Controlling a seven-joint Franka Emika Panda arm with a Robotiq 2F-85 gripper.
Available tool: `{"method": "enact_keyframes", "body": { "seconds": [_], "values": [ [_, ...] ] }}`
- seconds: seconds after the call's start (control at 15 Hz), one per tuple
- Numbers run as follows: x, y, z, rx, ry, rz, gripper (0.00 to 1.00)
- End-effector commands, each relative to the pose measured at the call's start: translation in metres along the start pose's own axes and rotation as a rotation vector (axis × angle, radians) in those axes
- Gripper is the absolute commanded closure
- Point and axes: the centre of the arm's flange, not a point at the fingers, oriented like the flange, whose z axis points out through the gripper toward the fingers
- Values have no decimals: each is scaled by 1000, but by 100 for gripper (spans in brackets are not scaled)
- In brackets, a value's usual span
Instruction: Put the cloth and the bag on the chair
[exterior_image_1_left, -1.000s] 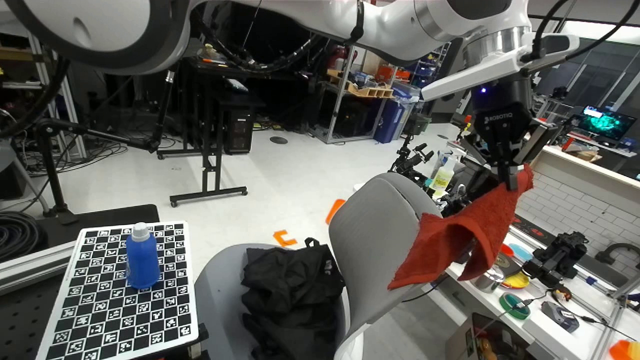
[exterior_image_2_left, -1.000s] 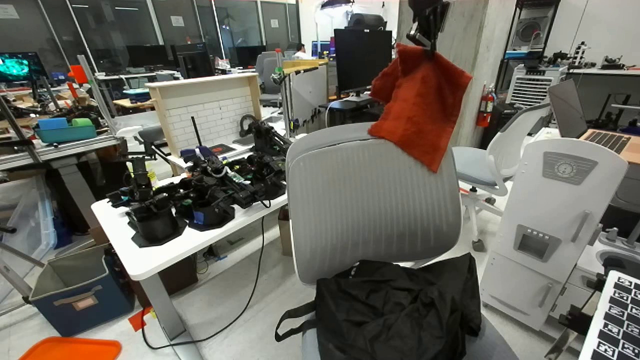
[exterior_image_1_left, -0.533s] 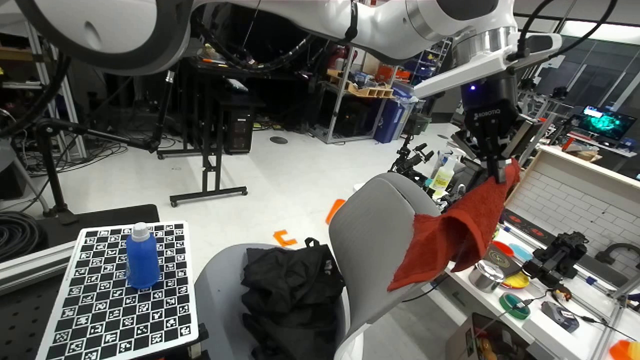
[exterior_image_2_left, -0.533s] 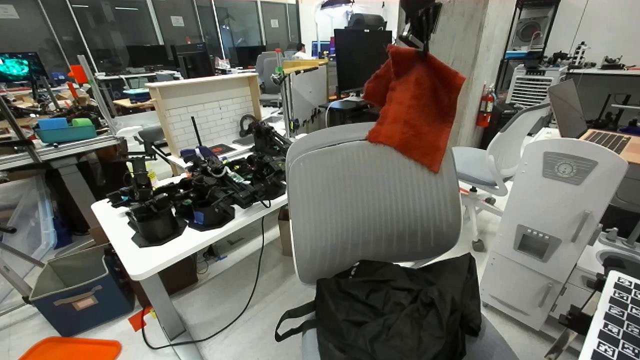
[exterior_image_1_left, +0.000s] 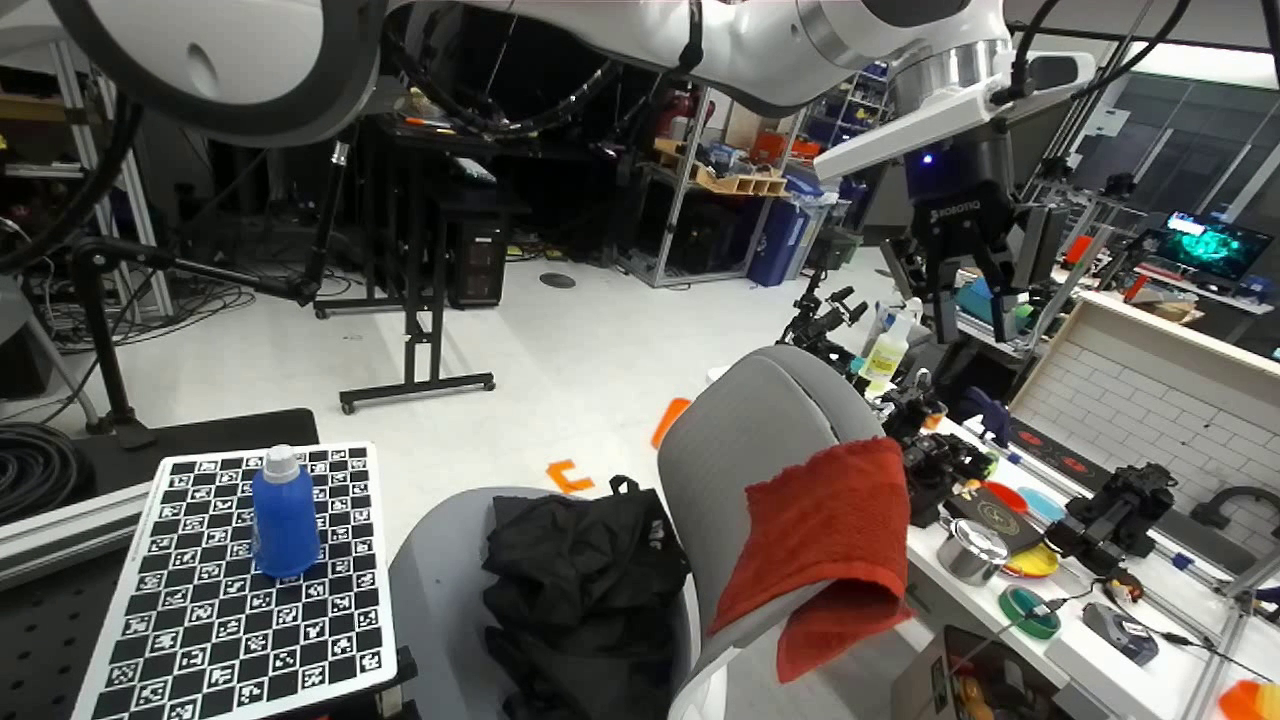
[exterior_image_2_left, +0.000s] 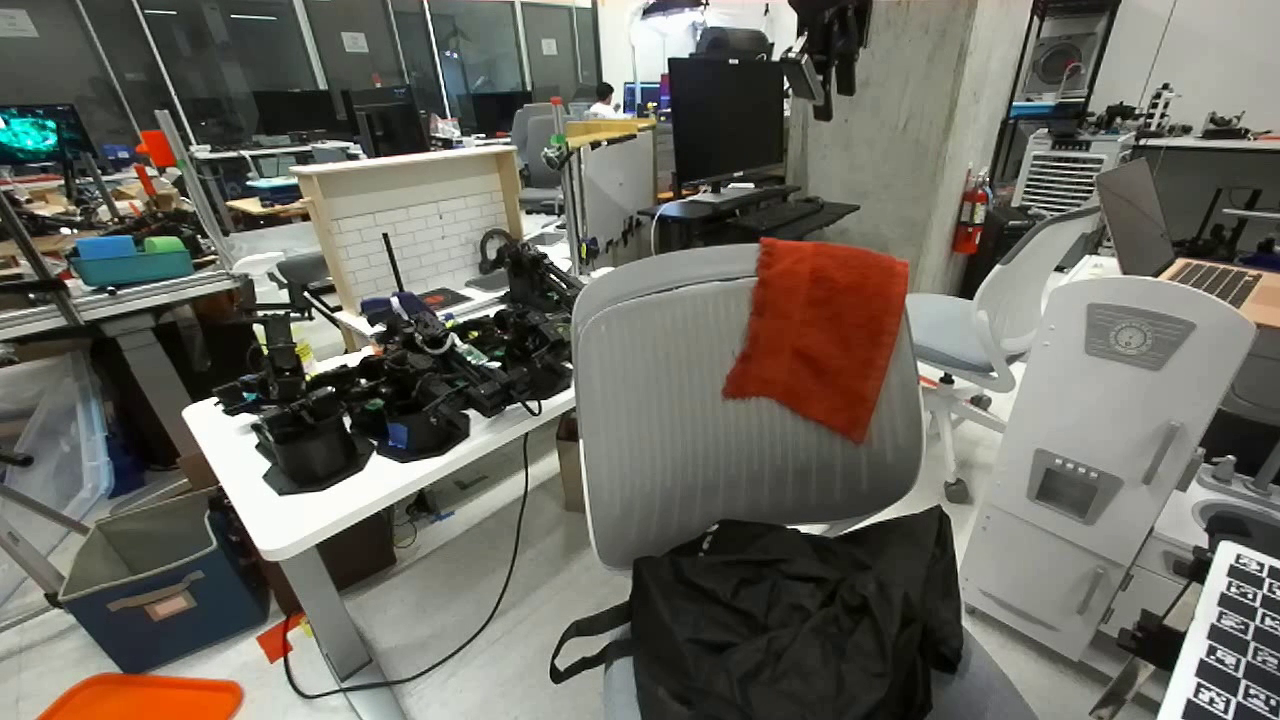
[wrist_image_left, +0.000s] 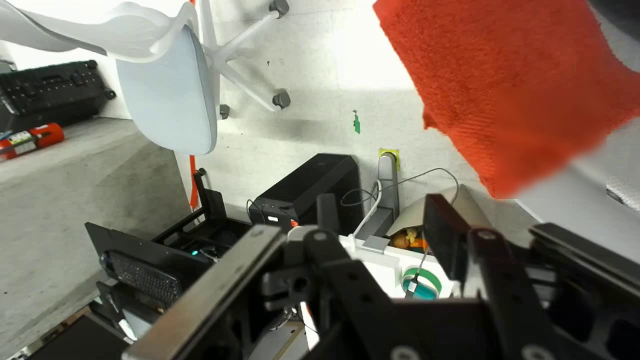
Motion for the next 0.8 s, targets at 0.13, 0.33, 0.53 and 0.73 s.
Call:
{"method": "enact_keyframes", "body": {
  "seconds": [0.13,0.33,0.53,0.73],
  "values": [
    [38,9,-4,34,-30,-34,6],
    [-5,-23,-4,84,-39,-67,0],
    [-43,-70,-12,180,-52,-151,0],
    [-77,-97,-28,208,-173,-144,0]
  ]
}}
